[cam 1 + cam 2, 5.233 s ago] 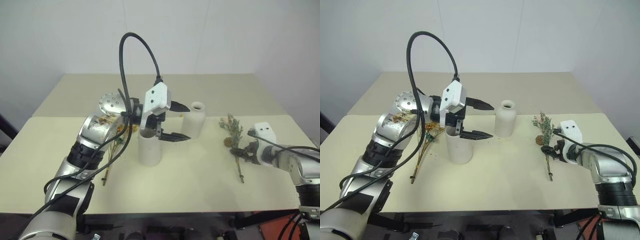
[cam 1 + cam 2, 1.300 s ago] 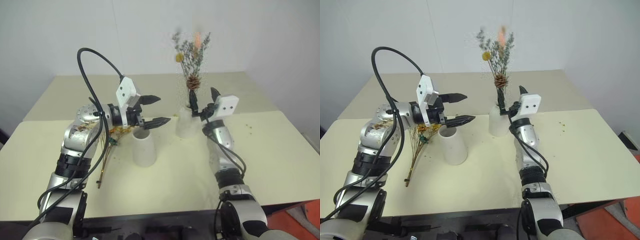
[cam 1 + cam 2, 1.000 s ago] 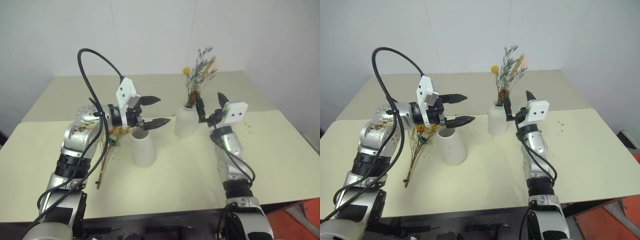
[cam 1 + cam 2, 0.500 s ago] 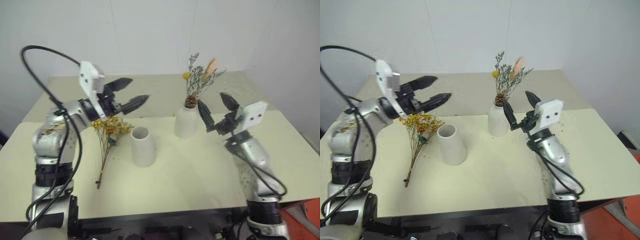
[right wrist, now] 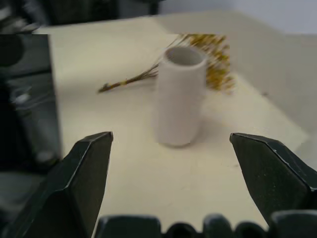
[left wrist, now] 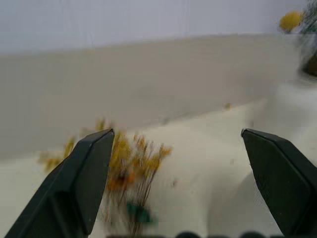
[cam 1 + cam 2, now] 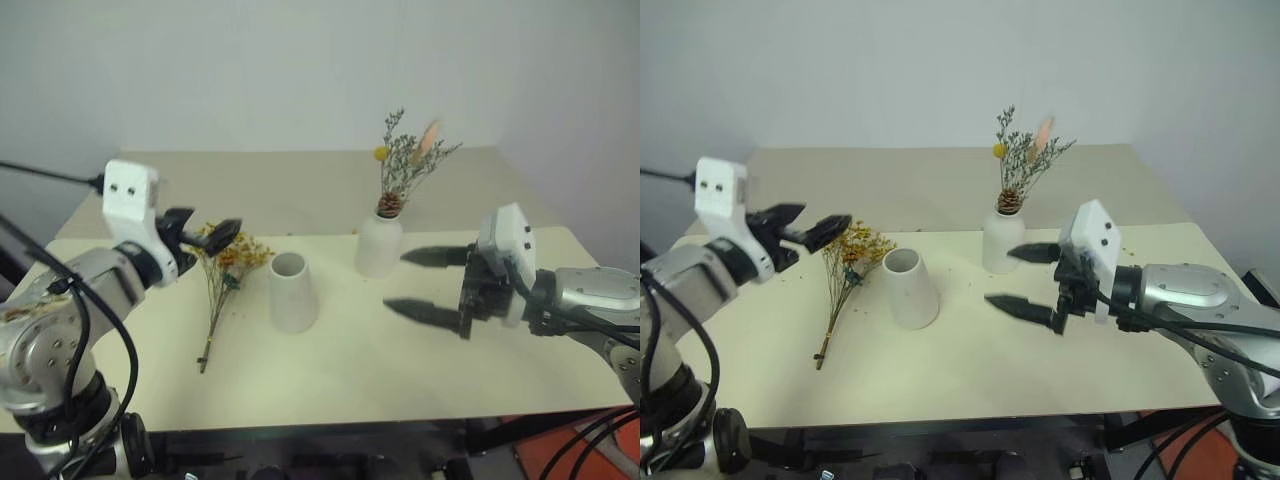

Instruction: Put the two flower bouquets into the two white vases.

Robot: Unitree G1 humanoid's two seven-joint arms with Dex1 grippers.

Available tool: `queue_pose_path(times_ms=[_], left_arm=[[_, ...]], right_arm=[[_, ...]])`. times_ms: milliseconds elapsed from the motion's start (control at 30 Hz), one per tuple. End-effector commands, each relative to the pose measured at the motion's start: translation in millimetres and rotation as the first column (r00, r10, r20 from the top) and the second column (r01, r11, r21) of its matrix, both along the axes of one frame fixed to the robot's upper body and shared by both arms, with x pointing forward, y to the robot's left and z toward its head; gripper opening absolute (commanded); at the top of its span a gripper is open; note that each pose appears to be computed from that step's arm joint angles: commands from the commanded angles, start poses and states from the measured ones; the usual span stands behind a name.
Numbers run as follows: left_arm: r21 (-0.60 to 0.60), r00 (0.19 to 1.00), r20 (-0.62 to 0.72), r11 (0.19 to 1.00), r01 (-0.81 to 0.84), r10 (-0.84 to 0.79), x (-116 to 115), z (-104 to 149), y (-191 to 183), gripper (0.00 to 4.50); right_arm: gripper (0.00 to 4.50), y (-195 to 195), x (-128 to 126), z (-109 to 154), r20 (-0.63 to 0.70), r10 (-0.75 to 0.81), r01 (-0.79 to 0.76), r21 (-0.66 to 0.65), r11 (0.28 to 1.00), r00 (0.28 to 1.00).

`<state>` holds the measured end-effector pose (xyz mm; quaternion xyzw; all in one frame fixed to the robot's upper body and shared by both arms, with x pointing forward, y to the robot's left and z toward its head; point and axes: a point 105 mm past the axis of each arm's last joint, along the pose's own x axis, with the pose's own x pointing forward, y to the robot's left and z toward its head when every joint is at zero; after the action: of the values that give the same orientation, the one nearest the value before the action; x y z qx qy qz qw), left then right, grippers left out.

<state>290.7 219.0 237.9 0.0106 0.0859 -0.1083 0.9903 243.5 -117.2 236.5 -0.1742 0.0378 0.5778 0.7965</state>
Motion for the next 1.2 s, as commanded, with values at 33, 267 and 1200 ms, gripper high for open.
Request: queue_pose_path(times_ms=[33, 267, 1200], left_arm=[[0.075, 0.986, -0.099, 0.989, -0.129, 0.136, -7, -23, 22, 4.5], [0.043, 0.955, -0.208, 0.977, -0.208, 0.212, -1, -50, 31, 4.5], [0.006, 0.847, -0.527, 0.997, -0.073, 0.065, 63, -102, -19, 3.91]], right_arm=[[4.47, 2, -6, -1, -0.012, 0.059, -0.059, -0.024, 0.998, 0.998], [4.47, 10, -1, -6, -0.023, 0.065, -0.066, -0.022, 0.998, 0.998], [4.5, 10, -18, -4, -0.028, -0.008, 0.008, -0.02, 1.0, 1.0]])
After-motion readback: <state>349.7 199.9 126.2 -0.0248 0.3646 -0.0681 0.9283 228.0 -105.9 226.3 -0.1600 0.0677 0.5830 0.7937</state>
